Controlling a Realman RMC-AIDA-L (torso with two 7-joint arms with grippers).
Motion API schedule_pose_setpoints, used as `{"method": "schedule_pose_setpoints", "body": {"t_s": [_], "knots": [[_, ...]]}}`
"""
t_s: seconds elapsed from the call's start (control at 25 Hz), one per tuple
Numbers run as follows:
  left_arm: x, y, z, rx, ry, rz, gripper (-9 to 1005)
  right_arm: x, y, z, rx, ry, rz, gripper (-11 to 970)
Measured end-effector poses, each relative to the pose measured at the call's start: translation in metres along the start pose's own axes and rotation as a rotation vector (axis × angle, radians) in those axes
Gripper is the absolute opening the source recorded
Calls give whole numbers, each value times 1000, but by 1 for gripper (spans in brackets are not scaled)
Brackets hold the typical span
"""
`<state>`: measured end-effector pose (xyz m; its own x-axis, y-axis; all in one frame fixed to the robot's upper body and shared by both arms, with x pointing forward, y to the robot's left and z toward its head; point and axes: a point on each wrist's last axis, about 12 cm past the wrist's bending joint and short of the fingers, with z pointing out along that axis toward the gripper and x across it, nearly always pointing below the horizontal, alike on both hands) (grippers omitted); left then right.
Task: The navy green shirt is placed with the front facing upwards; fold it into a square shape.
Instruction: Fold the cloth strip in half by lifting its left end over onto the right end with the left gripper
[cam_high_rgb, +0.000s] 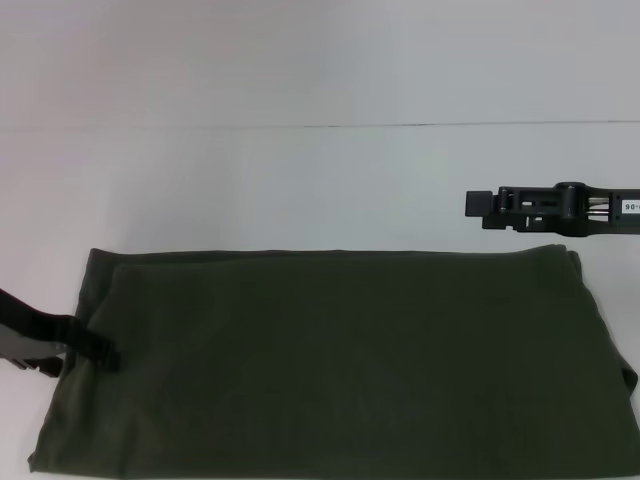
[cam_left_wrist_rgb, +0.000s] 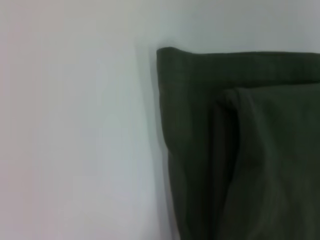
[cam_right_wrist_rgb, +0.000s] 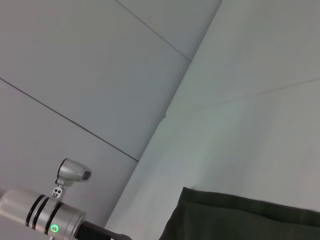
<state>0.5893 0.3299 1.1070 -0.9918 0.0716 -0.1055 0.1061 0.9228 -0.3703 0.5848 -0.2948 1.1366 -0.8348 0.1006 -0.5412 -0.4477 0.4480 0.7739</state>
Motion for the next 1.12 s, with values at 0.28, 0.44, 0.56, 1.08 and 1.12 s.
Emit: {"method": "schedule_pose_setpoints", "body": {"t_s": [0.28, 0.44, 0.56, 1.08, 1.12], "knots": [[1, -1, -1, 11, 11, 0, 878, 0, 0, 1, -1, 5, -1, 856], [1, -4, 0, 27, 25, 2, 878, 0, 0, 1, -1, 5, -1, 856], [1, -5, -1, 40, 22, -1, 878, 0, 1, 1, -3, 6, 1, 857], [1, -5, -1, 71, 17, -7, 808, 0, 1, 1, -9, 8, 2, 857], [1, -5, -1, 72, 17, -6, 801, 0, 1, 1, -9, 7, 2, 857]]}}
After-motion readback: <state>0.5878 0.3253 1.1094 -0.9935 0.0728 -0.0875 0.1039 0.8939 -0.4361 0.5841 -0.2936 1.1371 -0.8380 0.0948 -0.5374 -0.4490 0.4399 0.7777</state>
